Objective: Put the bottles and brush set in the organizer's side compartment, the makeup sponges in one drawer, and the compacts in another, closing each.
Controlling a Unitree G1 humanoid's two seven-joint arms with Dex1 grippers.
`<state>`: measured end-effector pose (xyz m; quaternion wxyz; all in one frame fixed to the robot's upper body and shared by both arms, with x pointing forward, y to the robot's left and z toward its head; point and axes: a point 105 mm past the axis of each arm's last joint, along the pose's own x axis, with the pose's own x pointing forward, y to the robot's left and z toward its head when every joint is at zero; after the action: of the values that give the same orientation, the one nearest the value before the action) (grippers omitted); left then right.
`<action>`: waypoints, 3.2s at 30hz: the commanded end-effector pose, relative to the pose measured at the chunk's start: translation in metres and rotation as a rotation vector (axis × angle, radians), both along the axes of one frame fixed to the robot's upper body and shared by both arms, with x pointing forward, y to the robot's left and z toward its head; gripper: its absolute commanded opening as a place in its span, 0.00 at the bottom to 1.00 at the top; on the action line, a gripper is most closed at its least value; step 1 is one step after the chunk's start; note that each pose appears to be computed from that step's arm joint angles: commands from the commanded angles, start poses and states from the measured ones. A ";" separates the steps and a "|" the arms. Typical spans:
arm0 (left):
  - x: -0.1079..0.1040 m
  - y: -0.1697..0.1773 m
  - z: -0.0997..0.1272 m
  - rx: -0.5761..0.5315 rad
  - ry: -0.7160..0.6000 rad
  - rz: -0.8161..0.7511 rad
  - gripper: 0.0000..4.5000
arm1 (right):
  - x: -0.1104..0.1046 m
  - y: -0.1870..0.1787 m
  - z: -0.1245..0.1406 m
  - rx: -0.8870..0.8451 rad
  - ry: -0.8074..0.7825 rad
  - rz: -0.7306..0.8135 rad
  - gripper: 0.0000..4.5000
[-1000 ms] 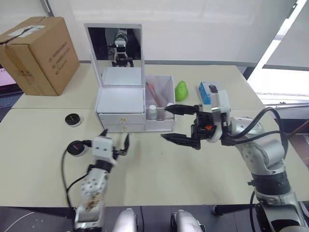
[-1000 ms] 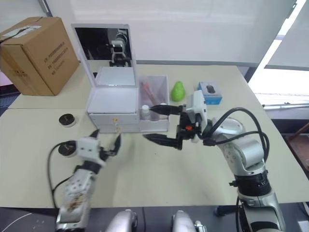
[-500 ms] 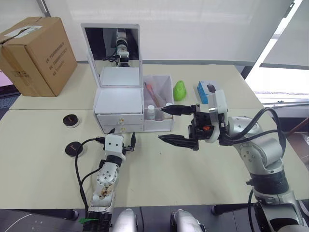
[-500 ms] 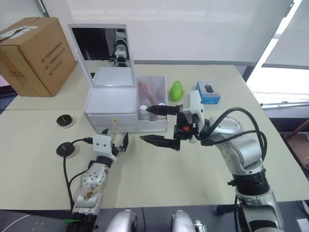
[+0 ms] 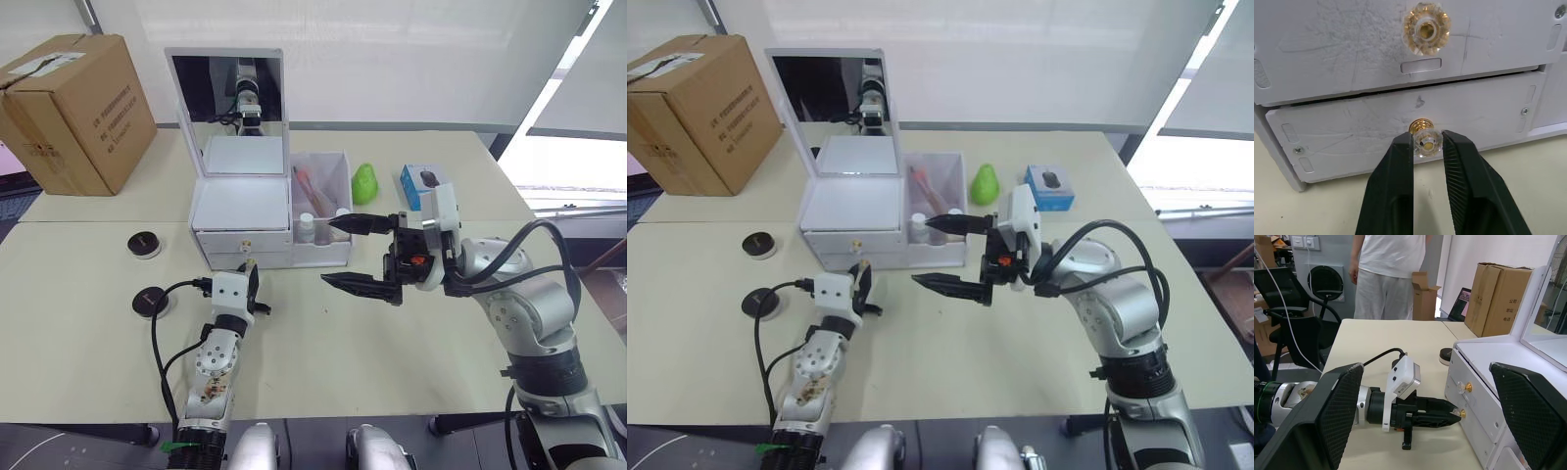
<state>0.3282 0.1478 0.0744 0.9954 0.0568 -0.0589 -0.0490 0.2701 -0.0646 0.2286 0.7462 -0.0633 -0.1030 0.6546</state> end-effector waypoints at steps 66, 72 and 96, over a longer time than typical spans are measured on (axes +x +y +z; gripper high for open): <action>-0.131 0.307 0.101 0.161 0.334 -0.049 1.00 | -0.006 -0.218 -0.107 -0.187 0.171 -0.828 1.00; -0.128 0.301 0.099 0.163 0.331 -0.065 1.00 | -0.004 -0.212 -0.102 -0.168 0.160 -0.819 1.00; -0.099 0.167 0.026 -0.138 0.257 0.001 1.00 | -0.004 0.007 0.006 0.044 -0.005 0.012 1.00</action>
<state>0.2217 0.3222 0.0951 0.9964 -0.0374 0.0647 -0.0410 0.2700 -0.0620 0.2298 0.7553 -0.0387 -0.1072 0.6454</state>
